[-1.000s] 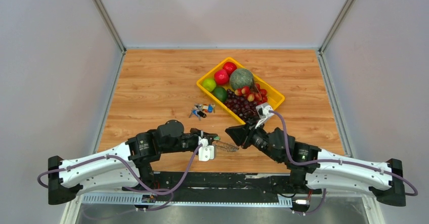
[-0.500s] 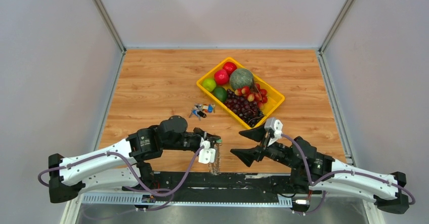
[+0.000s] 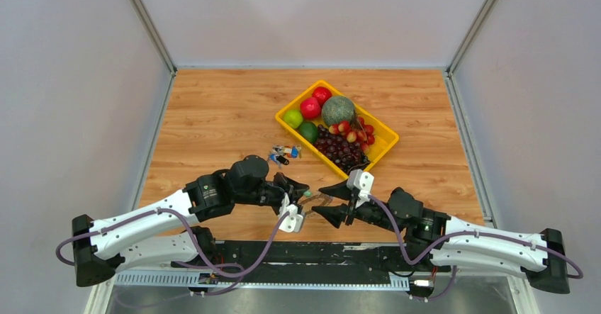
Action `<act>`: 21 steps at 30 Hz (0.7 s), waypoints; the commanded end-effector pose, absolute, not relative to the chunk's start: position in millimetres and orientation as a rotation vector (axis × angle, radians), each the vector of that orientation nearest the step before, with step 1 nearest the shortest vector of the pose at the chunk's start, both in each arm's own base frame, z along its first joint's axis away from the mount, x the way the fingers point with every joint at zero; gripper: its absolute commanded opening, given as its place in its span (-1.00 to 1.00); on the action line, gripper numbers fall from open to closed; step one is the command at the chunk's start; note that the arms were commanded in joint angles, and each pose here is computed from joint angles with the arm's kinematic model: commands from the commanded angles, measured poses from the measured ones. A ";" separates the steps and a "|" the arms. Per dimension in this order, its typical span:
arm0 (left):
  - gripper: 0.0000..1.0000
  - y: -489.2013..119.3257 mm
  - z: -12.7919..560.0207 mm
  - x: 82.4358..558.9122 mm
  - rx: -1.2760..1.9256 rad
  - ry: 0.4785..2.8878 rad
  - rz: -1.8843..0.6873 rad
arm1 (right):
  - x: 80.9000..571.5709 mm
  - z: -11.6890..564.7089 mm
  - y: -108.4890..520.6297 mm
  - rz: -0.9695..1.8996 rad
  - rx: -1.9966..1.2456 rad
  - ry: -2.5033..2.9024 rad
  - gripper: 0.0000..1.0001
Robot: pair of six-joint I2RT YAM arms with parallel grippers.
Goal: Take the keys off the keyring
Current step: Remove the key from the keyring.
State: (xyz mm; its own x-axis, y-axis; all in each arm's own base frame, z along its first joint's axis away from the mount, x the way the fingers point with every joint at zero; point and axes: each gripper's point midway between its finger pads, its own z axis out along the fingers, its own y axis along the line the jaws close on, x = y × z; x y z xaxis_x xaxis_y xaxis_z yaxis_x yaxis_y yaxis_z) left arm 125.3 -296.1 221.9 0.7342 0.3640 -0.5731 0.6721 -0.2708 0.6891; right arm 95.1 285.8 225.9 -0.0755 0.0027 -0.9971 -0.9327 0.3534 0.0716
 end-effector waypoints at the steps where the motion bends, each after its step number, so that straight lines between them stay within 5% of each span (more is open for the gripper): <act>1: -1.00 -305.5 253.8 123.8 1.836 0.652 -0.356 | 100.5 264.0 290.6 1.017 -0.819 1.271 0.08; 21: -1.00 -300.2 253.6 127.6 1.760 0.684 -0.357 | 90.3 249.2 292.6 1.092 -0.828 1.310 0.10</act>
State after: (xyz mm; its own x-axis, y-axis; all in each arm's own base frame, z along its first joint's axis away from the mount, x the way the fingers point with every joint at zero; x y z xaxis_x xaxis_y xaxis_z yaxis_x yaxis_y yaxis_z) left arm 128.1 -295.8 232.6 0.7662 0.3208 -0.5568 0.6333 -0.2305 0.7388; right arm 91.5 291.9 244.0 -0.0585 0.1208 -0.9910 -0.9432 0.3184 0.0945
